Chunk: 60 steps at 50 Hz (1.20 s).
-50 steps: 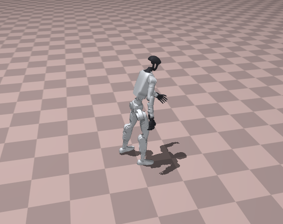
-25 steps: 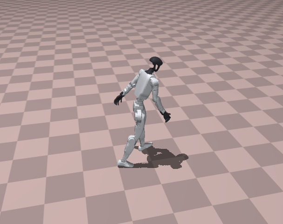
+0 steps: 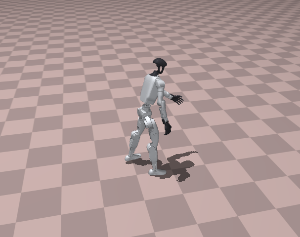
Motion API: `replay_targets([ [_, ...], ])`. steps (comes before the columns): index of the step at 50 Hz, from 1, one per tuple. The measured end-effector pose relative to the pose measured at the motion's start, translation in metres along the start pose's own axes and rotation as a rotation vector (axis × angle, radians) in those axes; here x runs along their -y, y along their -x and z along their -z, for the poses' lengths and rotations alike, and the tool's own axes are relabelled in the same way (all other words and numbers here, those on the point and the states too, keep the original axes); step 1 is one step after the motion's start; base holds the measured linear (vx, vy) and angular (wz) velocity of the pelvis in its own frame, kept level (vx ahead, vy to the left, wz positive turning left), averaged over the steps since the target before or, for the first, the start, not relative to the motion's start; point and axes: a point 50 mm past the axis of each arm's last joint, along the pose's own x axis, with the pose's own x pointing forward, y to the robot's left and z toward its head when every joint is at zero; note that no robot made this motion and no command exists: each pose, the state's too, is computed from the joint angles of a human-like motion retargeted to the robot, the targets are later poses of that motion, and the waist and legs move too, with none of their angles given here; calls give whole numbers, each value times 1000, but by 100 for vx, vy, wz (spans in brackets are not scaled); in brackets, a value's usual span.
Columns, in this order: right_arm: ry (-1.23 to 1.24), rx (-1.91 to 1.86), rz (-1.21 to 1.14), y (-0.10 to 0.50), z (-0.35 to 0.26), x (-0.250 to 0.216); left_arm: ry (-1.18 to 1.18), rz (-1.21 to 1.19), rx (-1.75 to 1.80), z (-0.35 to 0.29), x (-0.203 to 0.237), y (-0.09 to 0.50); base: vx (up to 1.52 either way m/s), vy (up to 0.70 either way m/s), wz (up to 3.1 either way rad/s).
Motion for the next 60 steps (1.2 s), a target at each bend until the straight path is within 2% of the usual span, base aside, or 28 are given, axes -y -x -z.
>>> replay_targets([
  [3, -15, 5, 47, -2, -8, 16, 205, 0, 129, -33, 7, 0, 52, -9, -1],
  [5, -5, -2, 81, -4, -13, 28, 416, -9, 147, -32, 10, 4, 55, -9, 6],
  [7, 22, -24, 107, -5, -18, 42, 588, -26, 84, -4, 12, 11, 56, -10, -11],
  [9, 54, -51, 128, -5, -22, 56, 640, -33, -41, 45, 14, 25, 56, -9, -39],
  [10, 67, -64, 139, -5, -25, 63, 624, -28, -117, 74, 16, 35, 56, -6, -59],
  [13, 62, -70, 183, -4, -33, 79, 303, 71, -416, 176, 20, 91, 57, -1, -73],
  [16, -14, -28, 224, -4, -43, 83, -14, 200, -784, 270, 13, 182, 57, 4, -78],
  [19, -91, 39, 226, -4, -53, 76, -99, 191, -1192, 329, -10, 290, 57, 7, -63],
  [22, -121, 116, 187, -5, -61, 64, -35, -15, -1521, 347, -48, 386, 60, 8, -44],
  [25, -110, 180, 153, -4, -66, 54, 64, -379, -1675, 344, -92, 448, 62, 11, -35],
  [28, -126, 211, 145, -2, -70, 47, 194, -739, -1680, 335, -127, 473, 63, 16, -25],
  [30, -164, 218, 136, -1, -68, 40, 241, -877, -1655, 331, -143, 476, 63, 19, -10],
  [35, -243, 196, 118, 3, -50, 15, 116, -846, -1572, 327, -171, 423, 58, 15, 1],
  [39, -243, 141, 98, 6, -25, 3, 147, -691, -1378, 321, -162, 325, 54, 11, 59],
  [42, -263, 107, 55, 6, -12, 2, 236, -510, -1158, 300, -128, 235, 52, 8, 122],
  [45, -302, 86, 60, 5, -8, 16, 245, -303, -908, 252, -75, 146, 57, 2, 150],
  [50, -342, 45, 151, 1, -10, 44, -3, 67, -402, 122, 17, 43, 61, -7, 80],
  [53, -329, 15, 226, -1, -18, 67, -54, 104, -39, 34, 50, 21, 61, -10, -9],
  [55, -276, -27, 288, -1, -25, 84, 27, 71, 160, -10, 61, 24, 62, -12, -54],
  [57, -203, -67, 323, 0, -36, 98, 159, 43, 267, -30, 65, 34, 60, -10, -67],
  [60, -175, -66, 335, 1, -65, 107, 308, 82, 279, -23, 62, 48, 53, -4, -72],
])
